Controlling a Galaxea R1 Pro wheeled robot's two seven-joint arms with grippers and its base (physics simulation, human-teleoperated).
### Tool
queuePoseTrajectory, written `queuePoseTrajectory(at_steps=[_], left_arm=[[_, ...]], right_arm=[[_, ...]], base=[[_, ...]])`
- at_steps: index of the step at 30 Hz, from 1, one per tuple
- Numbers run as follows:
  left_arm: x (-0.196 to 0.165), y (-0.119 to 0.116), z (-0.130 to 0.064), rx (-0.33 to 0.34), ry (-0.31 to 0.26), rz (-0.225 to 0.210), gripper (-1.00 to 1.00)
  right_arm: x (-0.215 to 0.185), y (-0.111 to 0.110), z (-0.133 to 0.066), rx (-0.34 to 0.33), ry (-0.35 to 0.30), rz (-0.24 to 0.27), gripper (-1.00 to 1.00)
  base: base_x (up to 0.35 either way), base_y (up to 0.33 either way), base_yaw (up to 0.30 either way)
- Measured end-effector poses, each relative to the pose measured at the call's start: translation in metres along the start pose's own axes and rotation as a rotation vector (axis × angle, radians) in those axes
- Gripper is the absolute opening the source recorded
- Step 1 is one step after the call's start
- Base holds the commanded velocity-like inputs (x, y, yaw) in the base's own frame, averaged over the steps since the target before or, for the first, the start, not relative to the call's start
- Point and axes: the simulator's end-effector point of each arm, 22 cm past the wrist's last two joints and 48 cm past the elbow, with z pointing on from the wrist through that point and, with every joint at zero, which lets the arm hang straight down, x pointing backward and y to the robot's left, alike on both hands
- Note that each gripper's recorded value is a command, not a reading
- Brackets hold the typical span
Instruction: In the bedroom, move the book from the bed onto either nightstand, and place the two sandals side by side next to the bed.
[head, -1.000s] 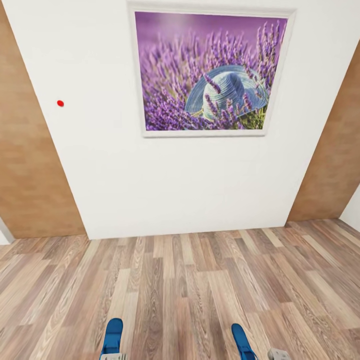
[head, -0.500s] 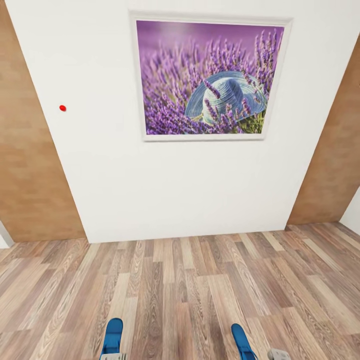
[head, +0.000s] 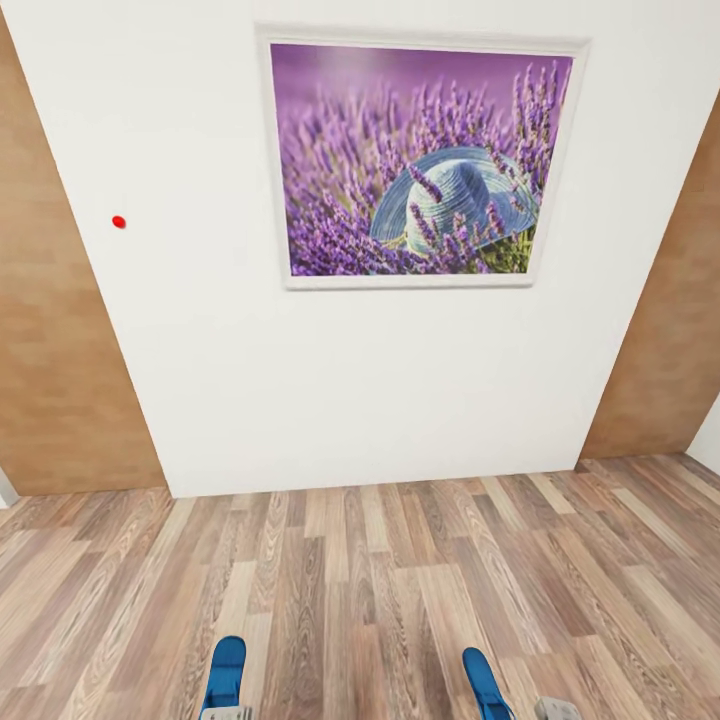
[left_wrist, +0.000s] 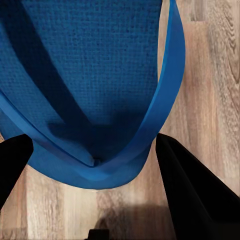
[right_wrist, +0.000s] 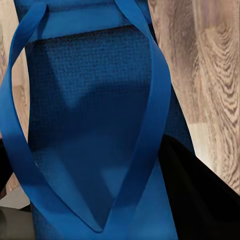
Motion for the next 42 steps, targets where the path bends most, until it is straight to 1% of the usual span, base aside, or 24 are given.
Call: queuePoseTrajectory(at_steps=[11, 24, 42], left_arm=[[0.0001, -0.0001, 0.0, 0.0, 0.0, 0.0, -1.0], [0.0001, 0.0, 0.0, 0.0, 0.0, 0.0, -1.0], [0.0001, 0.0002, 0.0, 0.0, 0.0, 0.0, -1.0]], right_arm=[[0.0002, 0.0, 0.0, 0.0, 0.001, 0.0, -1.0], [0.0005, 0.0, 0.0, 0.0, 0.002, 0.0, -1.0], [0.0005, 0.0, 0.0, 0.0, 0.002, 0.0, -1.0]], base=[[0.332, 0.0, 0.014], [0.333, 0.0, 0.239], [0.333, 0.0, 0.013]])
